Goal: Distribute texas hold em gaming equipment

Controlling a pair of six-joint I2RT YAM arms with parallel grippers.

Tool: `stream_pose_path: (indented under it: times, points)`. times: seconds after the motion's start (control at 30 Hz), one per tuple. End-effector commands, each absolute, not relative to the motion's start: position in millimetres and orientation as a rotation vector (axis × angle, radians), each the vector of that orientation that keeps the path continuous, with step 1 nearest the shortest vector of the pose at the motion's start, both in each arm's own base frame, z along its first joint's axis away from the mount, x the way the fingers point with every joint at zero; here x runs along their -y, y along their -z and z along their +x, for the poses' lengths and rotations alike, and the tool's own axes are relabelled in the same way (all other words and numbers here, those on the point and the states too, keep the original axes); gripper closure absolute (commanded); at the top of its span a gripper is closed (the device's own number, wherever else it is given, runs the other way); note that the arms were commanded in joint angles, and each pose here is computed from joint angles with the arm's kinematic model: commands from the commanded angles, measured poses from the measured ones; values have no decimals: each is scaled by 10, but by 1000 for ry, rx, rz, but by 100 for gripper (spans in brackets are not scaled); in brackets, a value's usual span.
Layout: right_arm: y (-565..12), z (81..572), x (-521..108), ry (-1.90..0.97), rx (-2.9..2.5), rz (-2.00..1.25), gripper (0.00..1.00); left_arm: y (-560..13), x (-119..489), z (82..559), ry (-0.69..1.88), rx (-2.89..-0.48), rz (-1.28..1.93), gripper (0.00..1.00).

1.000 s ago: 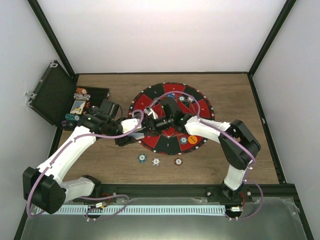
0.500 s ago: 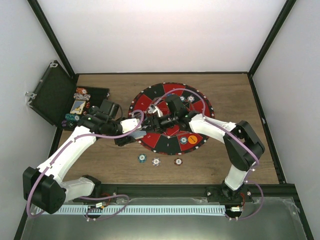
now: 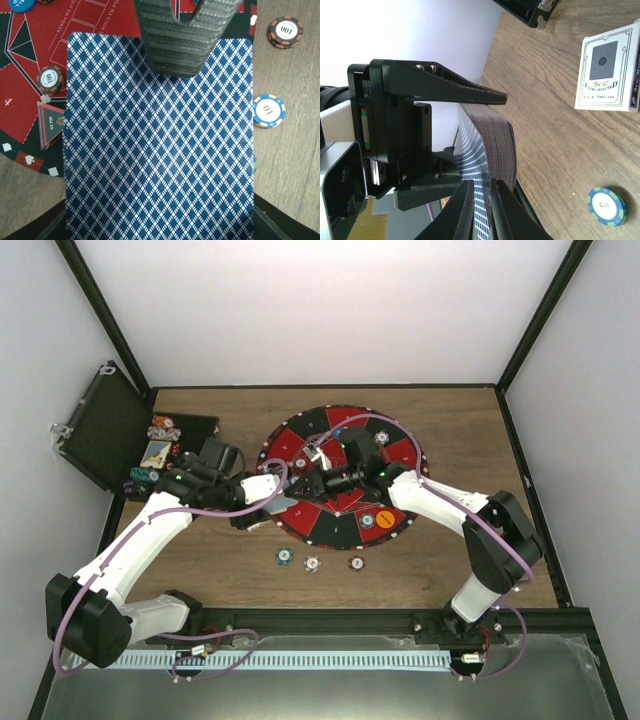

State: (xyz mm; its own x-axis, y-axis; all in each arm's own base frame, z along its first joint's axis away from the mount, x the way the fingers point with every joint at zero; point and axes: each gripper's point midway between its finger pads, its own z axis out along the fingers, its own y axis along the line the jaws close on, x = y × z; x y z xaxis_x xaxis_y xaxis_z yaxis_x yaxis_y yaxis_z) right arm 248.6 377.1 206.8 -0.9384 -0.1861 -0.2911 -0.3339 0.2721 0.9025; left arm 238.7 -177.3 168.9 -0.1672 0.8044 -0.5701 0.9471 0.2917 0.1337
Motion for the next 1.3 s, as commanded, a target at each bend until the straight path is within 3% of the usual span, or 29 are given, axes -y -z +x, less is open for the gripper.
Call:
stream_pose_path:
  times: [0.0, 0.2, 0.37, 0.83, 1.27]
  points:
    - [-2283, 2457, -3736, -1791, -2337, -499, 90, -1668, 1773, 2429, 326, -2014, 1550, 88]
    - [-2331, 2426, -3734, -1816, -2323, -511, 99, -1617, 1746, 2439, 307, -2031, 1555, 88]
    - [-2327, 2471, -3690, -1816, -2323, -508, 99, -1578, 1706, 2426, 286, -2045, 1563, 89]
    - [-2183, 3184, -3033, -1731, -2316, -318, 99, -1423, 1382, 2431, 227, -2144, 1553, 89]
    - [-1457, 4243, -3765, -1574, -2472, -316, 99, -1712, 1492, 2403, 344, -2115, 1495, 89]
